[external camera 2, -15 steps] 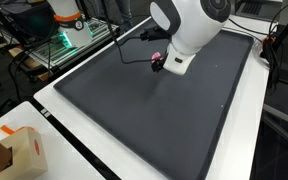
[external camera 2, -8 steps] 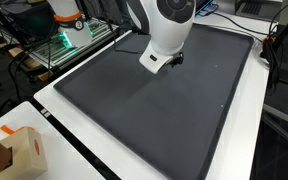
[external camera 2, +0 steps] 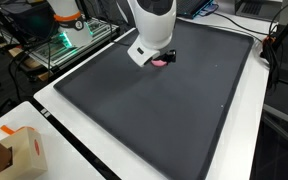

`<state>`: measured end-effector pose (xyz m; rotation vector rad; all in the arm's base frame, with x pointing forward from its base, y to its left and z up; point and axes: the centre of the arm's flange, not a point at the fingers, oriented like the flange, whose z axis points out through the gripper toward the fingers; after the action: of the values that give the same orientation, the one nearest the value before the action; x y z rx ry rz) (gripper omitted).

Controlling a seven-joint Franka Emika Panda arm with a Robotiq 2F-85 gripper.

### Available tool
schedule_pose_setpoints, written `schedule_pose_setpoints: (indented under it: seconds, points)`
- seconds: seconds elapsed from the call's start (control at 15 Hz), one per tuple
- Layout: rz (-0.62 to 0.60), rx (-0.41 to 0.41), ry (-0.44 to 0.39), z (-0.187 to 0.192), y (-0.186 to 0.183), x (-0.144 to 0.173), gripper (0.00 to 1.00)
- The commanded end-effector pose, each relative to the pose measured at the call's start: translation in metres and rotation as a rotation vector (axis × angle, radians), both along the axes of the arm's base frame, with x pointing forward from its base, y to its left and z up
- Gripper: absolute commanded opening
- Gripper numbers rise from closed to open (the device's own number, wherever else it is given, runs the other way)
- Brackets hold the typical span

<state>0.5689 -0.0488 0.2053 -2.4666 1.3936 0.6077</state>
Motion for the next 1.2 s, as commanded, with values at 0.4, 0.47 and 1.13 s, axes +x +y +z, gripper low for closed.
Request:
schedule_pose_setpoints:
  seconds: [0.4, 0.47, 1.13]
  points:
    - [0.322, -0.086, -0.117, 0.076, 0.044, -0.028, 1.0]
    - [0.377, -0.1, -0.129, 0.086, 0.051, -0.029, 1.0]
    - [0.916, -0.087, -0.258, 0.156, 0.135, -0.052, 1.0]
